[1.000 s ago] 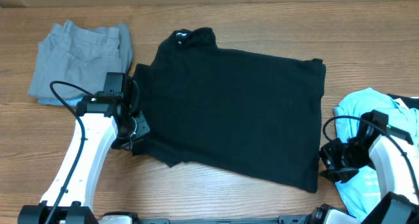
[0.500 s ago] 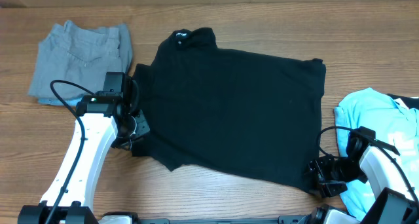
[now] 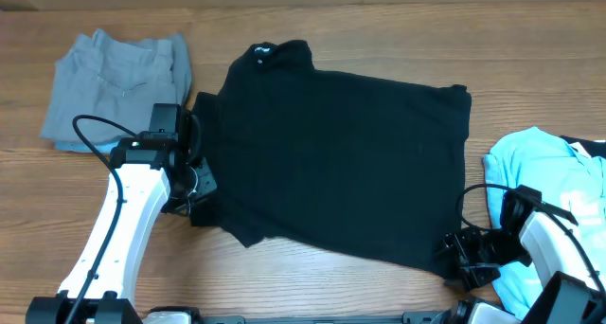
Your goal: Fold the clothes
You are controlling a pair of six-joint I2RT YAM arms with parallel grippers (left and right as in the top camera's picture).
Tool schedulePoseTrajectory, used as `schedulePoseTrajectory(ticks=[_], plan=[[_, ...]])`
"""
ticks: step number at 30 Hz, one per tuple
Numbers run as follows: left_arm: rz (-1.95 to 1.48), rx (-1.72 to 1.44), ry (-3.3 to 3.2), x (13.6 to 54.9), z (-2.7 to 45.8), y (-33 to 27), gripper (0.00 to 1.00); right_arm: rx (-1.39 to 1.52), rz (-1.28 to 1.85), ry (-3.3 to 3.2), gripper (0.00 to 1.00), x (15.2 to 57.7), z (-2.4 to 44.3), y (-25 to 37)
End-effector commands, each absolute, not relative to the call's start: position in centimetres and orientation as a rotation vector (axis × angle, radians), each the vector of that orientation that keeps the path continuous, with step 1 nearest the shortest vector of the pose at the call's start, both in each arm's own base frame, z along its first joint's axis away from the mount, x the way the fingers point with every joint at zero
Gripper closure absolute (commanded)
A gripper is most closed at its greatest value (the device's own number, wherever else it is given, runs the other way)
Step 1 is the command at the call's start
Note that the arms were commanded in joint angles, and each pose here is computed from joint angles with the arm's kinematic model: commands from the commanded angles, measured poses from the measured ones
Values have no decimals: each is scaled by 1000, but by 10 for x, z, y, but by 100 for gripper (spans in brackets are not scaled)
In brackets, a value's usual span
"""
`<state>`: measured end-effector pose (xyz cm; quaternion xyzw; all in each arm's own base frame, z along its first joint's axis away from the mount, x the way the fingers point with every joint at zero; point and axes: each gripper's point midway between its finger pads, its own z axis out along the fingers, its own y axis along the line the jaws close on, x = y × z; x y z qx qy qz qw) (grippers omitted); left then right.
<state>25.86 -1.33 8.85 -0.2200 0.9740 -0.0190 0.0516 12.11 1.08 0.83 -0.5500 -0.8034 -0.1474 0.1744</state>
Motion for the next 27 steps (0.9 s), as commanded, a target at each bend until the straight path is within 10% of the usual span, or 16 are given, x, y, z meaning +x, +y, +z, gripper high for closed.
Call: schedulePoseTrajectory(ticks=[1, 12, 27], plan=[[-40, -638, 2936, 265, 95, -9, 88, -1607, -384, -2236, 55, 108, -6, 14], [-36, -610, 2937, 266, 95, -9, 85, -1593, -412, -2309, 96, 124, -2, 7], [-440, -469, 3112, 232, 93, -57, 80, -1515, -689, -2588, 96, 202, 36, -8]])
